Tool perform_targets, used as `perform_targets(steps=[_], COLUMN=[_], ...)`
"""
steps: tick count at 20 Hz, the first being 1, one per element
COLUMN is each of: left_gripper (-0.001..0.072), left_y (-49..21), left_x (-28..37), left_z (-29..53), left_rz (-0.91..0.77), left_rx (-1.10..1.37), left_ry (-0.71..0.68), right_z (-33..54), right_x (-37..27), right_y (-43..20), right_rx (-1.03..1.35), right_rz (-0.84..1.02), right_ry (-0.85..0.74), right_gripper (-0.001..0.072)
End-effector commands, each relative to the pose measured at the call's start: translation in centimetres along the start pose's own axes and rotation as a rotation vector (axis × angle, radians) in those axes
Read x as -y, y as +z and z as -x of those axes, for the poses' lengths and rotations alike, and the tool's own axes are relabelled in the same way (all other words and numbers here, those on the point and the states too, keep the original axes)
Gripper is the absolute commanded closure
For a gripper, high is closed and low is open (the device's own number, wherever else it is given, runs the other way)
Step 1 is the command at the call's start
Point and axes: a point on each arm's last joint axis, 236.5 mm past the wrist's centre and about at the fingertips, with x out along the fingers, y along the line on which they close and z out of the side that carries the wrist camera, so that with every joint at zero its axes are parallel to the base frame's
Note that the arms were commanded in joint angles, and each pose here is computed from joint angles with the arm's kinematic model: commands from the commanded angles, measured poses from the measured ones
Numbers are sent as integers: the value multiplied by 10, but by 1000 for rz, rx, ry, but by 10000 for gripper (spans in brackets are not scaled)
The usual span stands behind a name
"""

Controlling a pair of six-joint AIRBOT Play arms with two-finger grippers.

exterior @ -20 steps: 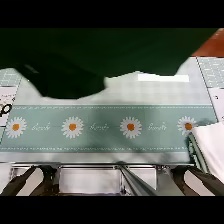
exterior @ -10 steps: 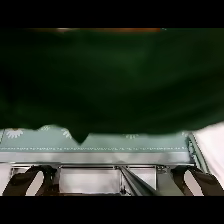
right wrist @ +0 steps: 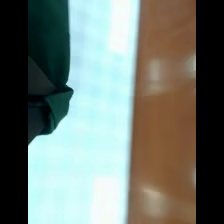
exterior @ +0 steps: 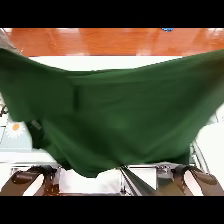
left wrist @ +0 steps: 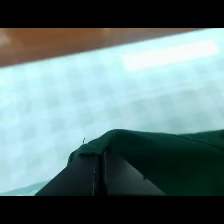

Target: Fold the shirts.

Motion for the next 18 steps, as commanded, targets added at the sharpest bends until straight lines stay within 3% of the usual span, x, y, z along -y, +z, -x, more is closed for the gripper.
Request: perform_targets(steps=[1, 9, 13, 14, 15, 18], left_gripper=[689, 689, 659, 473, 289, 267], left_y=[-14, -21, -48, -58, -71, -108], left_x=[-21, -56, -48, -40, -35, -60], left_z=[-106, -311, -351, -355, -354, -313], left_rz=[43, 156, 431, 463, 465, 463], left_rx=[-78, -56, -118, -158, -216, -459], left_ry=[17, 22, -18, -44, -68, -86], right_z=[-99, -328, -381, -384, -384, -353], right_x=[34, 134, 135, 132, 134, 149], right_y=[-36, -90, -132, -142, -148, -138], right_rx=[-128, -225, -331, -367, -391, -446], right_rz=[-94, -463, -603, -616, -632, -685], right_ry=[55, 61, 142, 155, 159, 191], right_gripper=[692, 691, 690, 585, 327, 302])
